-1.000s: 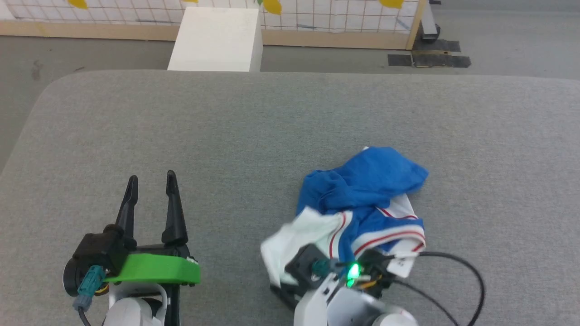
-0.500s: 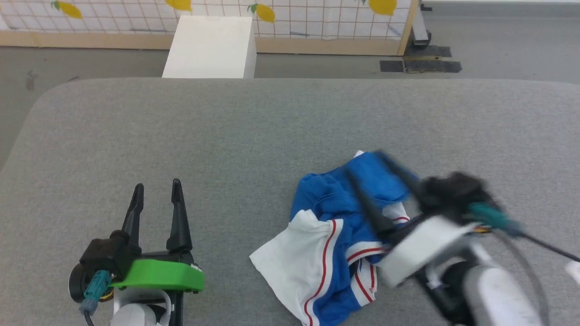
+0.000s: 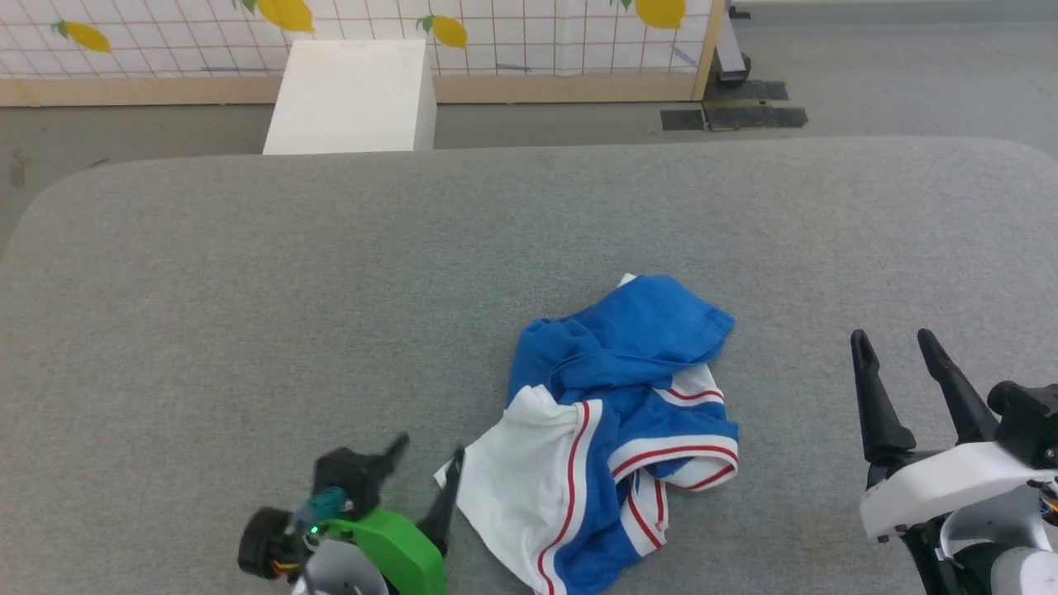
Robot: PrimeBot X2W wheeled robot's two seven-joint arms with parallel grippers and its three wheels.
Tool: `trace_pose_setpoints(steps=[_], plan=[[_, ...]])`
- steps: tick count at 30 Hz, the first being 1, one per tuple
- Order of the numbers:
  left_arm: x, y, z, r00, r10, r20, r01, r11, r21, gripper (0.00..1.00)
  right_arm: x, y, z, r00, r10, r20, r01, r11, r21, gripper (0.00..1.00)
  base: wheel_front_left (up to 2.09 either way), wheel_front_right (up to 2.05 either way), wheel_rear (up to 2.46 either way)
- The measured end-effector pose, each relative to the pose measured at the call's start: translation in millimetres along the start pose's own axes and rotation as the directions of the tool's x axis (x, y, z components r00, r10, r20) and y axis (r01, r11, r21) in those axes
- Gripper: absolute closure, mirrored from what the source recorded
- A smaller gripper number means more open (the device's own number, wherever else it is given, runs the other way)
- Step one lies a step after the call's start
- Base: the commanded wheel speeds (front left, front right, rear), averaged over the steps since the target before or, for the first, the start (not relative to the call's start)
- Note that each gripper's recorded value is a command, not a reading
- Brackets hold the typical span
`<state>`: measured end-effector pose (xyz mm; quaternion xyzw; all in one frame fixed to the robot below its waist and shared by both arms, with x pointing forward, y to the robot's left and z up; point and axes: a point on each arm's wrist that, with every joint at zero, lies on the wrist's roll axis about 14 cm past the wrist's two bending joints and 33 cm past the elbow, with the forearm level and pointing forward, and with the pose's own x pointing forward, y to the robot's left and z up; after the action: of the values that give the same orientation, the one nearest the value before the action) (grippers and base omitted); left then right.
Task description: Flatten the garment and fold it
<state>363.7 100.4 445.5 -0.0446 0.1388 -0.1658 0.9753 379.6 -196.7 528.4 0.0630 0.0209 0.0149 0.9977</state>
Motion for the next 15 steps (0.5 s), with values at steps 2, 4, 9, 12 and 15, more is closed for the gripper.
trace_pose_setpoints(steps=[2, 4, 9, 12, 15], plan=[[1, -1, -24, 0.994, -0.005, -0.111, 0.005, 1.000, -0.007, 0.00, 0, 0, -4, 1.000, 0.001, -0.010, -0.001, 1.000, 0.012, 0.00, 0.00, 0.00, 0.00], [4, 1, -42, 0.979, 0.006, -0.204, -0.007, 1.000, -0.007, 0.00, 0, 2, -8, 1.000, 0.005, -0.023, -0.004, 1.000, 0.027, 0.00, 0.00, 0.00, 0.00], [22, -6, -55, 0.950, 0.007, -0.313, -0.013, 1.000, -0.015, 0.00, 0, 3, -17, 0.999, 0.007, -0.049, -0.006, 0.999, 0.039, 0.00, 0.00, 0.00, 0.00], [26, -12, -69, 0.906, -0.010, -0.422, 0.010, 1.000, -0.001, 0.18, 1, 2, -19, 0.999, 0.006, -0.053, -0.004, 0.999, 0.041, 0.00, 0.00, 0.00, 0.00], [30, -16, -69, 0.887, -0.032, -0.460, 0.046, 0.999, 0.019, 1.00, -1, 0, -21, 0.998, -0.001, -0.057, 0.003, 0.999, 0.043, 0.00, 0.00, 0.00, 0.00]])
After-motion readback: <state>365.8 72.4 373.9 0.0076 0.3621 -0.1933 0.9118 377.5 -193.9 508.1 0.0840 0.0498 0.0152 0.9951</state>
